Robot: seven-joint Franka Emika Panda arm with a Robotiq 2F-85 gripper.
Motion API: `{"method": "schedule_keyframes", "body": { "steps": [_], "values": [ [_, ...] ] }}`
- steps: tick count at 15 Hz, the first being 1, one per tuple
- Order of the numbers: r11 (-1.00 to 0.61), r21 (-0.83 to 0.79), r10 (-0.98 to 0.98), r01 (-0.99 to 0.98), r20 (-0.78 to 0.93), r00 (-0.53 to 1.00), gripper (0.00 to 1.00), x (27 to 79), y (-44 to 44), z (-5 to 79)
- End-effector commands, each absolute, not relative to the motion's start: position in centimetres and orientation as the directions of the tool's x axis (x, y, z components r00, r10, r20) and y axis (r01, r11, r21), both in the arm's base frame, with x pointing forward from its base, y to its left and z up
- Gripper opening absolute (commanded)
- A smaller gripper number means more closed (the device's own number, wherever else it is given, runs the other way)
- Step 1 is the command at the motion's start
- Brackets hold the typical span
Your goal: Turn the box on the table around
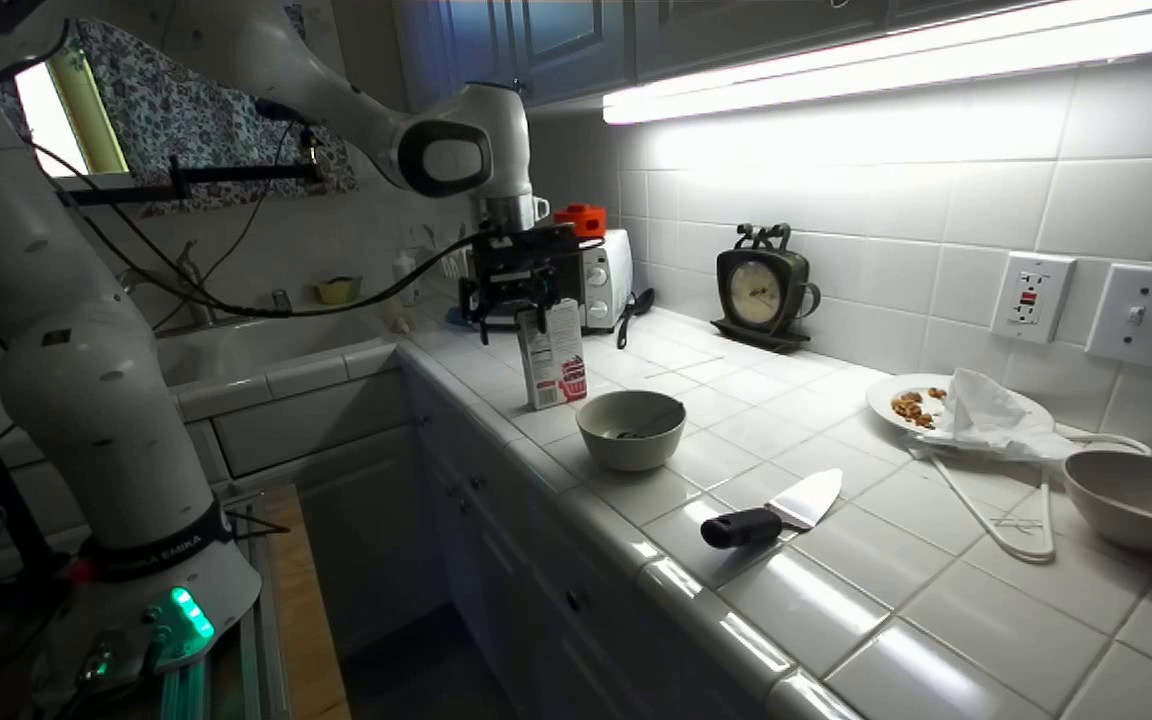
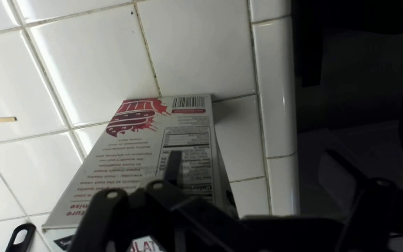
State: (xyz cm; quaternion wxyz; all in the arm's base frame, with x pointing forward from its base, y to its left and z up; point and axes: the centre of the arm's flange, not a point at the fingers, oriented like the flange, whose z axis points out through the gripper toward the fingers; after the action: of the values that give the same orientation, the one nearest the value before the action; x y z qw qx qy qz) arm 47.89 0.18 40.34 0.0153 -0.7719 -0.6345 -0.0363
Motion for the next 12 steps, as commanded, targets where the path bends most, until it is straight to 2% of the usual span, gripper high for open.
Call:
{"method": "schedule_keyframes", "body": {
  "steps": [1,6,8,11,12],
  "values": [
    [-0.225,0.005,0.972,0.974,0.066,0.224,1.0,47.9,0.6,40.4],
    [-0.255,0.014,0.966,0.967,0.054,0.254,1.0,47.7,0.2,40.7],
    [-0.259,0.176,0.965,0.95,0.013,0.26,1.0,47.8,0.1,41.8],
    [-0.379,0.207,0.925,0.902,0.045,0.378,1.0,47.8,1.6,44.2],
    [-0.344,0.204,0.939,0.917,0.094,0.331,1.0,47.5,2.2,44.6]
  ]
}}
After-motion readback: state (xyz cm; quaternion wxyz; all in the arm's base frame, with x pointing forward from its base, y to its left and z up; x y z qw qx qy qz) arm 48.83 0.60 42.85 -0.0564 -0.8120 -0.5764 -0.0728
